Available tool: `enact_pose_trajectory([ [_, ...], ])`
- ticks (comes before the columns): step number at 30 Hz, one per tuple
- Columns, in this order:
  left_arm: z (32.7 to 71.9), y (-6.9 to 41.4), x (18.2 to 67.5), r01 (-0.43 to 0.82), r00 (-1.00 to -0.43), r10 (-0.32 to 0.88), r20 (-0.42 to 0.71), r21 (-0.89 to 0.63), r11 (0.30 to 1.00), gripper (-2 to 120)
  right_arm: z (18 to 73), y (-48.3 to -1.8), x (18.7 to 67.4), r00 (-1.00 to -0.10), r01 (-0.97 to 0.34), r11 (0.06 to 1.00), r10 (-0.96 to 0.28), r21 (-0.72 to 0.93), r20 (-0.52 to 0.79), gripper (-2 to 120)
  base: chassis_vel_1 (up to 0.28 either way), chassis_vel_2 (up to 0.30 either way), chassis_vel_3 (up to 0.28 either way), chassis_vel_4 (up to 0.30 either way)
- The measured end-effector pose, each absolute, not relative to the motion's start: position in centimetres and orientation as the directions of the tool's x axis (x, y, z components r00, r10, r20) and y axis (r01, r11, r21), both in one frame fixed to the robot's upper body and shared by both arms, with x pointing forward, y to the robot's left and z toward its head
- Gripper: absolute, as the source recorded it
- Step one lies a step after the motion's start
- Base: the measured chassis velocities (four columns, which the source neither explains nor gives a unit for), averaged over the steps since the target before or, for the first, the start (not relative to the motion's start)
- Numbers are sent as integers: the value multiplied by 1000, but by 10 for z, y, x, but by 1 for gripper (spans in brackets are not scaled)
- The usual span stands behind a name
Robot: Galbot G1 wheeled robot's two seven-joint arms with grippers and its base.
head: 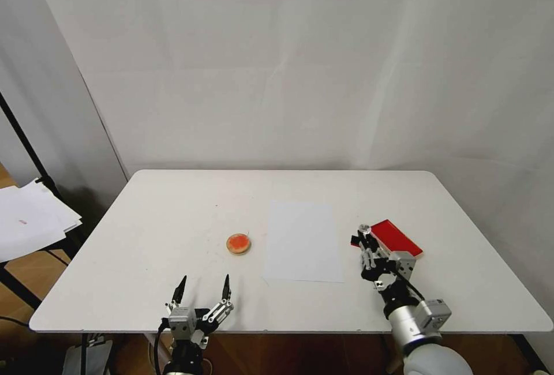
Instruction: Pick up the stamp from the ink pad and place it onto another ink pad.
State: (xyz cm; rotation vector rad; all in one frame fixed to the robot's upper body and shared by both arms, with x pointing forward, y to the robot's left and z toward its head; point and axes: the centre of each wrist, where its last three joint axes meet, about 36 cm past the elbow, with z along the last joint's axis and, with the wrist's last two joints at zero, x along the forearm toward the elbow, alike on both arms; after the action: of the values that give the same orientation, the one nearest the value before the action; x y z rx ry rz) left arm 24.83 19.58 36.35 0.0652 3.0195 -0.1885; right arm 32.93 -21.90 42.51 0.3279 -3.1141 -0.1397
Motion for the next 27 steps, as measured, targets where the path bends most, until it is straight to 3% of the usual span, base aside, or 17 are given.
enact_pose_trajectory([
  [15, 363, 196, 248, 50, -992, 36, -118, -121, 991, 102, 423, -192, 369, -943, -317, 942, -325, 110, 71, 7, 0, 0, 0, 0],
  [27, 363, 196, 248, 50, -992, 36, -118, -121, 991, 102, 404, -174, 402, -935, -330, 938, -340, 102, 103, 7, 0, 0, 0, 0],
])
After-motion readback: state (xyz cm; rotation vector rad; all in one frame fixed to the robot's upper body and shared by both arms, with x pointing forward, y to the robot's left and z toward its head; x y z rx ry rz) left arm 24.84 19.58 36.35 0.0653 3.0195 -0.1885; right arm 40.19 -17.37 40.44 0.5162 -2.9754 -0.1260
